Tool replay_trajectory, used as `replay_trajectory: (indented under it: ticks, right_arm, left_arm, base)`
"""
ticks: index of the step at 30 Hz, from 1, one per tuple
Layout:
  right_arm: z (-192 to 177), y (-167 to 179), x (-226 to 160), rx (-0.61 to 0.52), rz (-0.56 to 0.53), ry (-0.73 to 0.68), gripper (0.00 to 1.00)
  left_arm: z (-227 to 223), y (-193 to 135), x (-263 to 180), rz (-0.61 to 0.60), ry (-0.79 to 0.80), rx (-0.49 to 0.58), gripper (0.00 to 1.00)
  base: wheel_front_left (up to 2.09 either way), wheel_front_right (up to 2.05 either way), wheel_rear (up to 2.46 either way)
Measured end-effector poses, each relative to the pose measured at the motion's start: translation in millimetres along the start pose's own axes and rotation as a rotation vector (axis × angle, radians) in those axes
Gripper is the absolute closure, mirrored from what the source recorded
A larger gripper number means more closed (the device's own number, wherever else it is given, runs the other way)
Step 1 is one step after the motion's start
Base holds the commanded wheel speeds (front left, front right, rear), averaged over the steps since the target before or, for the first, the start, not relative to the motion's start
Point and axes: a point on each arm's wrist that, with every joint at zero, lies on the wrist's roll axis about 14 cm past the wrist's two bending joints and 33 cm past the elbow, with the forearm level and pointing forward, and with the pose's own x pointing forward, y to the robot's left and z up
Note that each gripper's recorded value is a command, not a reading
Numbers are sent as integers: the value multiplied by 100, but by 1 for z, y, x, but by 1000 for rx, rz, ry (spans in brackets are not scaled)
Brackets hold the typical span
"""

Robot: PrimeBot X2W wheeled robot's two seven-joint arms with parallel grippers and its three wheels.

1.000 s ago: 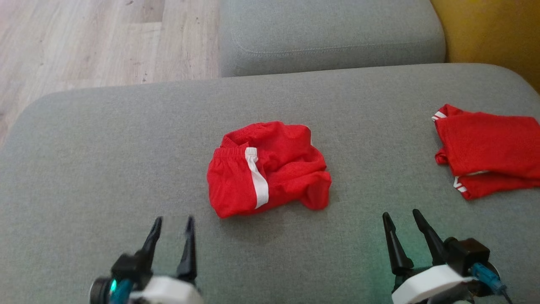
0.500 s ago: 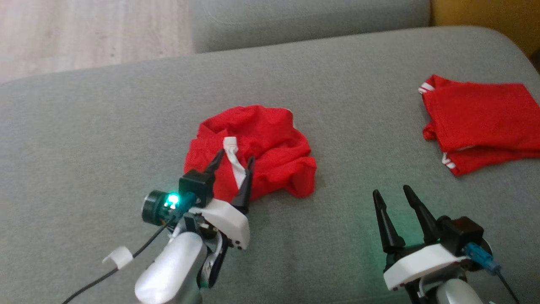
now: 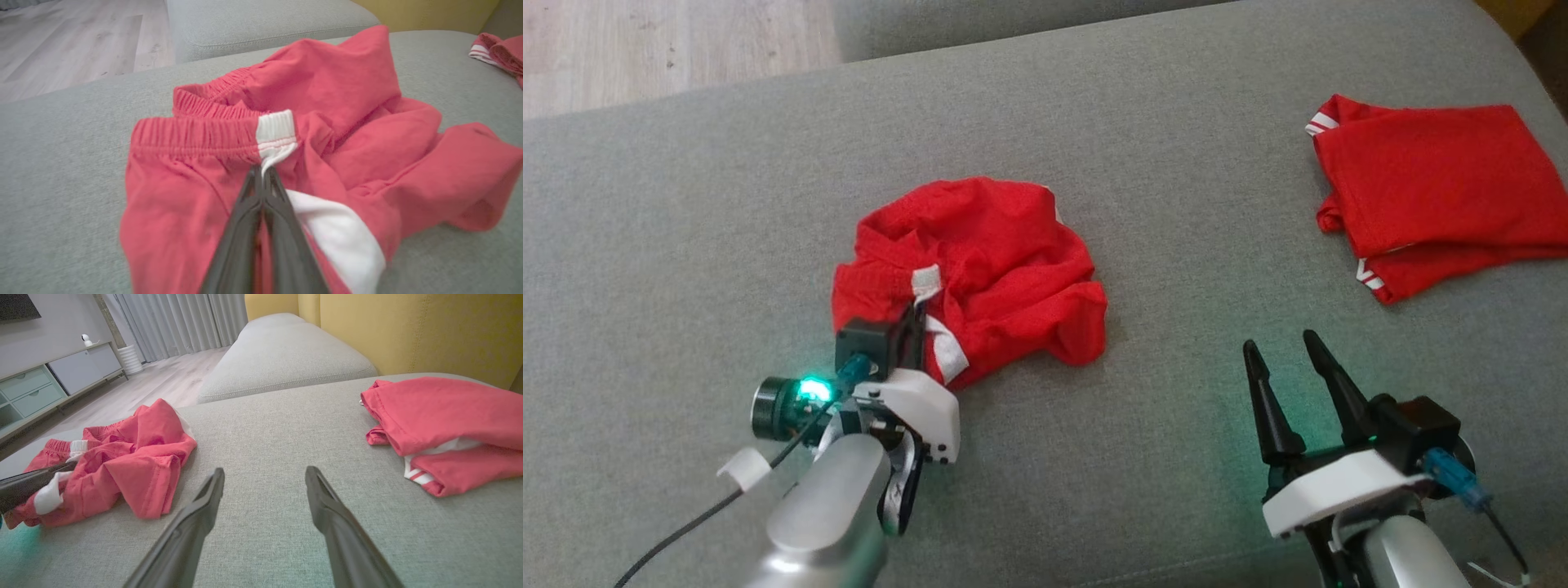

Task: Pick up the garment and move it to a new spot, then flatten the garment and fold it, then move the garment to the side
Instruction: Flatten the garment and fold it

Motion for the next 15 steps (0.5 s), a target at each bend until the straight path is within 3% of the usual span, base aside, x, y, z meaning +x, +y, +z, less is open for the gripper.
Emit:
replay_trajectory:
  ticks: [15]
  right_arm:
    - [7, 4, -4, -2, 11, -31, 0]
  left_arm:
    - [73, -17, -10, -20, -271, -123, 100]
  base:
    - [0, 0, 0]
